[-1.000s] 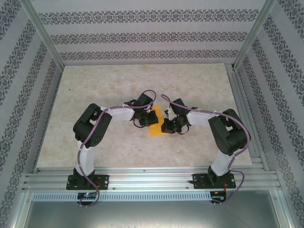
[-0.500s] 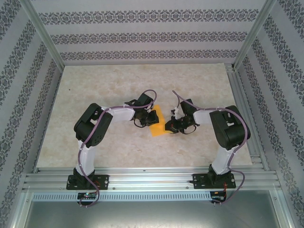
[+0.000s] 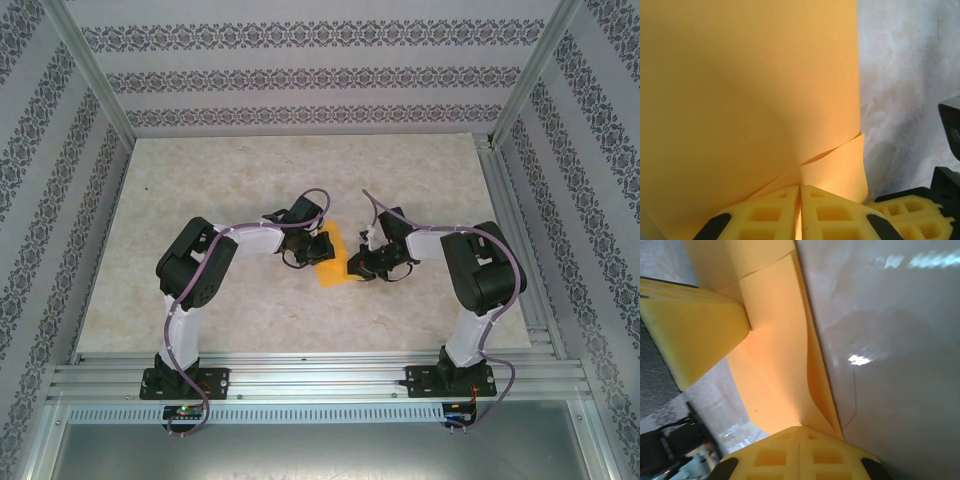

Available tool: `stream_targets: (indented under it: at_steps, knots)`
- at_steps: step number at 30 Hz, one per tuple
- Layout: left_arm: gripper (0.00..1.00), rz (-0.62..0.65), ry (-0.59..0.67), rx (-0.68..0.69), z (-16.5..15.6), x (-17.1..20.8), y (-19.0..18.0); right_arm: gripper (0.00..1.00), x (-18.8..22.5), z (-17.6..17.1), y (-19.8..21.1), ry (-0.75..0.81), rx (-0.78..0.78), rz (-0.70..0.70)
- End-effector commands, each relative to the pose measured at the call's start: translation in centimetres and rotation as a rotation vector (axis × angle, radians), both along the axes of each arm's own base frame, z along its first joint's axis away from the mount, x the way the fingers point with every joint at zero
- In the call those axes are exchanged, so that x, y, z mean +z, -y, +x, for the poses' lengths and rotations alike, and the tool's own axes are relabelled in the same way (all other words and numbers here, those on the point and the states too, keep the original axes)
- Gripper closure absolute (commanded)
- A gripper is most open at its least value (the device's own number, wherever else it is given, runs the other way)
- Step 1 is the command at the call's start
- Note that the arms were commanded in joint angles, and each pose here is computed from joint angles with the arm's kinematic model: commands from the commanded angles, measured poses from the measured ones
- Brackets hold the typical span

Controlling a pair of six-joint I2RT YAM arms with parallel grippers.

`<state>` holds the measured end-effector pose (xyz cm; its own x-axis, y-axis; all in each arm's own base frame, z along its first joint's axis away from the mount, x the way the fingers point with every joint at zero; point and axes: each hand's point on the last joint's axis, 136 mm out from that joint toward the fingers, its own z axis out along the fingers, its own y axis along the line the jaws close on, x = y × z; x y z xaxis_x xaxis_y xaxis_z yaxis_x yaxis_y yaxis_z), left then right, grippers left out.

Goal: Fold a paper plane with a square sheet of paper (pick it up from the middle)
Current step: Fold the triangle a second time at the center of the table.

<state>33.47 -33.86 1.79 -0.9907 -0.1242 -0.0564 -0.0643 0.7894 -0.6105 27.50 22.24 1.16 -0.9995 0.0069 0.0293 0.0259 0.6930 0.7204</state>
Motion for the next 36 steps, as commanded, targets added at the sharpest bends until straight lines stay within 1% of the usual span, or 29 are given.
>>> stream_targets:
  at_steps: [1,4,7,10,12,14,17,20,21,25,31,34,36]
  knots:
    - [0.87,0.126,-0.055,-0.002,-1.2,-4.0,-1.7,0.97,-0.9,0.2,2.5,0.053,-0.049,-0.196]
    - [0.87,0.126,-0.050,-0.002,-1.2,-3.8,-1.7,0.96,1.4,1.9,1.8,0.135,-0.094,-0.146]
    - [0.87,0.126,-0.052,-0.003,-1.2,-3.8,-1.8,0.96,2.6,2.6,1.2,0.173,-0.103,-0.117]
    - [0.87,0.124,-0.047,-0.005,-1.1,-3.6,-1.7,0.96,2.8,2.5,0.0,0.159,-0.087,-0.061]
    - [0.87,0.122,-0.045,-0.007,-1.1,-3.5,-1.7,0.96,2.7,2.1,-0.8,0.149,-0.063,-0.047]
    - [0.87,0.121,-0.044,-0.008,-1.1,-3.4,-1.6,0.96,2.0,1.6,-0.9,0.136,-0.052,-0.062]
    - [0.87,0.120,-0.043,-0.008,-1.1,-3.3,-1.6,0.96,0.2,0.9,-0.2,0.098,-0.043,-0.122]
    - [0.87,0.119,-0.041,-0.008,-1.1,-3.3,-1.6,0.97,-1.9,0.5,1.6,0.084,-0.059,-0.240]
    - [0.87,0.118,-0.038,-0.008,-1.1,-3.2,-1.6,0.97,-2.4,0.3,1.9,0.070,-0.053,-0.254]
    - [0.84,0.097,-0.009,-0.015,-0.7,-2.1,-1.3,0.97,-3.5,-0.5,2.0,0.032,-0.045,-0.256]
    - [0.74,-0.003,0.082,-0.024,0.3,2.1,0.1,0.98,-4.0,-0.9,2.2,0.003,-0.050,-0.262]
    - [0.73,-0.068,0.090,-0.019,0.2,3.5,0.8,0.99,-3.9,-0.9,2.2,-0.003,-0.054,-0.260]
    - [0.76,-0.103,0.079,-0.007,-0.2,3.8,1.1,0.99,-3.8,-0.8,2.1,0.002,-0.058,-0.258]
